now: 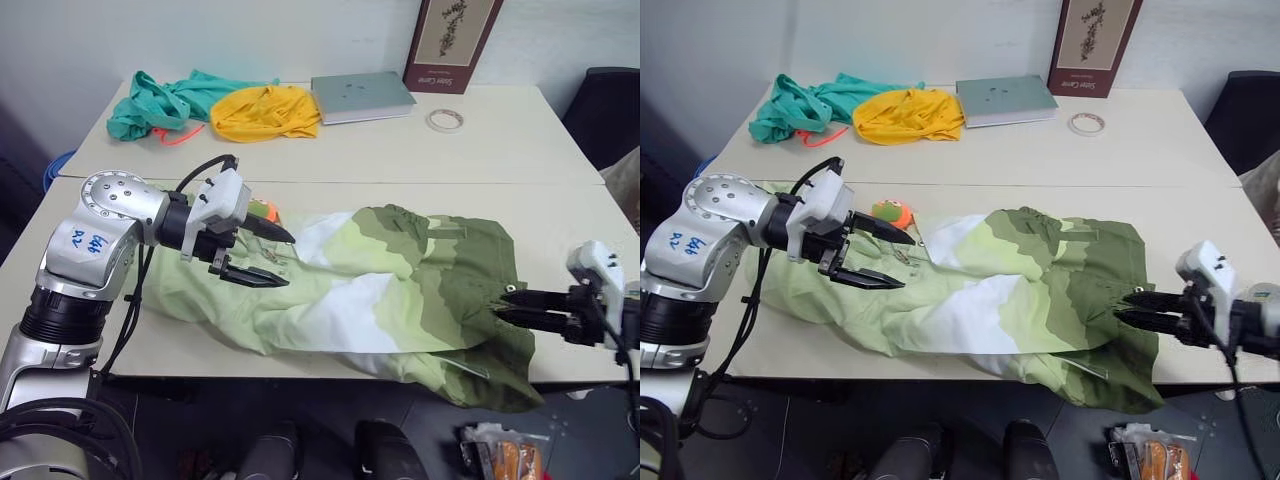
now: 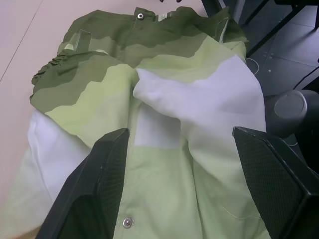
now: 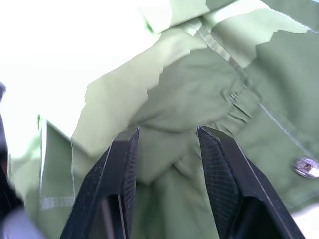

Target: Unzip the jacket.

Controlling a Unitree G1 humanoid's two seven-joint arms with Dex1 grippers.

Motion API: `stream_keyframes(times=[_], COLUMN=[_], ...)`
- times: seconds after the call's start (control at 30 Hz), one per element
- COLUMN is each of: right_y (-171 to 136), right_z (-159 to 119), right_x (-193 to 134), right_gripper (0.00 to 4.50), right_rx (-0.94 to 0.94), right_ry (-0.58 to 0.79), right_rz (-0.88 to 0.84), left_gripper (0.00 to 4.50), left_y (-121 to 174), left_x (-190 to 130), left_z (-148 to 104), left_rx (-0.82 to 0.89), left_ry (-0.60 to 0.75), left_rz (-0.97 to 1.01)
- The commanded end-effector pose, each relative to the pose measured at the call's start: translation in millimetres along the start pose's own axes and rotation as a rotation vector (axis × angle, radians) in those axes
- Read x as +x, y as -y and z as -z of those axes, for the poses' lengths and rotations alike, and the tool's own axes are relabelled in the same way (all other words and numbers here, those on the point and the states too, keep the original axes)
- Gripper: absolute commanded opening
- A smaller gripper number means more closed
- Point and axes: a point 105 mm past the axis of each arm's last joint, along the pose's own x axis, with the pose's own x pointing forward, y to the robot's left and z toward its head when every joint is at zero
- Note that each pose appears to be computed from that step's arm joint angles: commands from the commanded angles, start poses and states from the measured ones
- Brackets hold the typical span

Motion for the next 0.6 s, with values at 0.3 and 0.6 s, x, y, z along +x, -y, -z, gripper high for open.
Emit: stream_keyframes(times=[0.3,0.6], right_y=[26,28], right_z=[9,15], right_x=[19,13], right_gripper=[1.92,3.79], right_rx=[0.088,0.162], right_ry=[-0.008,0.024], right_rz=[0.171,0.215], left_gripper=[3.49,3.49], left_y=[-1,1], left_x=[-3,-5], left_z=[-13,-11], left_rx=[0.071,0.069], left_ry=[-0.007,-0.013], left_rz=[-0.006,-0.012])
